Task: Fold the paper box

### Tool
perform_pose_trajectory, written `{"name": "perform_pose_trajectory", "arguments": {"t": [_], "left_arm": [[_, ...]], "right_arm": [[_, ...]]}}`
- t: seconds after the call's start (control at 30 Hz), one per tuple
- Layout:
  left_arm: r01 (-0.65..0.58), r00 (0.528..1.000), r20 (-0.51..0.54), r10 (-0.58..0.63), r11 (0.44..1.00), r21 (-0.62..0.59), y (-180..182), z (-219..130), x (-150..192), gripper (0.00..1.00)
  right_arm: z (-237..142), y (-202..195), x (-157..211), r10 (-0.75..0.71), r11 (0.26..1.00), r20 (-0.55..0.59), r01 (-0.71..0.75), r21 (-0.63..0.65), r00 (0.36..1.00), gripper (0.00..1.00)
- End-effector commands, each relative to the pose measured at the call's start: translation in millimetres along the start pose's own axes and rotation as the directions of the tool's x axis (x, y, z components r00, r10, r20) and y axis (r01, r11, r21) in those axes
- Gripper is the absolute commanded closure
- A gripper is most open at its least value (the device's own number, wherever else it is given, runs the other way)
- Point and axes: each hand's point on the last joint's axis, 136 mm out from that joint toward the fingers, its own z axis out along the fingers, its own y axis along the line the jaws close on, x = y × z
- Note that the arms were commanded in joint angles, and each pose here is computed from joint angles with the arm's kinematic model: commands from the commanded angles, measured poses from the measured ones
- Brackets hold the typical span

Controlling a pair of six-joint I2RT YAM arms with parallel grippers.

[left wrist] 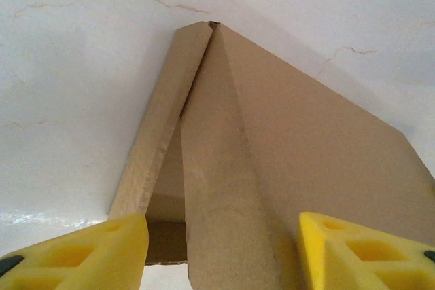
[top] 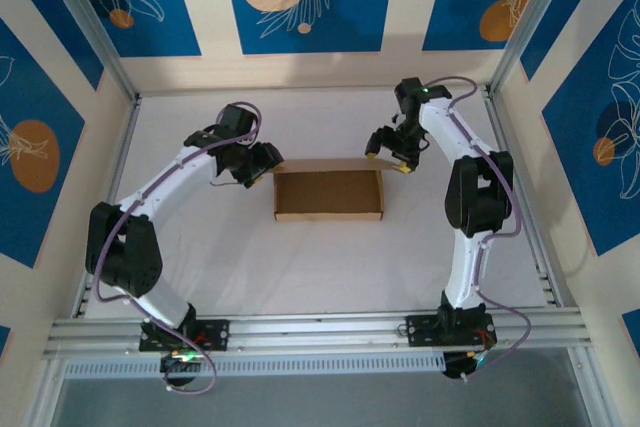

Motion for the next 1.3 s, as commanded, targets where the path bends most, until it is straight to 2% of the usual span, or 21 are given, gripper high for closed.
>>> {"name": "perform_pose_trajectory", "arguments": {"t": [0.0,0.37,0.73,0.97,1.1,1.27], "left_arm": [[-0.018,1.000,0.004,0.018,1.000,0.007,-8,1,-3,0.41],[0.003,1.000,-0.016,-0.003,1.000,0.028,-15,9,-4,0.41],[0.001,0.999,-0.047,0.002,0.998,0.060,-22,17,0,0.42],[-0.004,0.999,-0.035,0.006,0.999,0.042,-20,17,-5,0.41],[-0.007,0.999,-0.032,0.008,1.000,0.017,-17,20,-12,0.41],[-0.010,1.000,-0.029,0.010,1.000,0.009,-17,21,-15,0.41]], "right_arm": [[-3,19,20,0.032,0.991,-0.082,-0.042,-0.124,0.996,0.21],[-2,48,39,0.132,0.934,-0.218,-0.195,-0.301,0.967,0.24],[-17,95,52,0.059,0.876,-0.272,-0.180,-0.447,0.960,0.30],[-18,82,52,0.031,0.918,-0.222,-0.116,-0.380,0.974,0.25],[-16,51,44,-0.031,0.980,-0.113,0.008,-0.200,0.993,0.21],[-21,38,36,-0.103,0.989,-0.065,0.095,-0.110,0.993,0.20]]}}
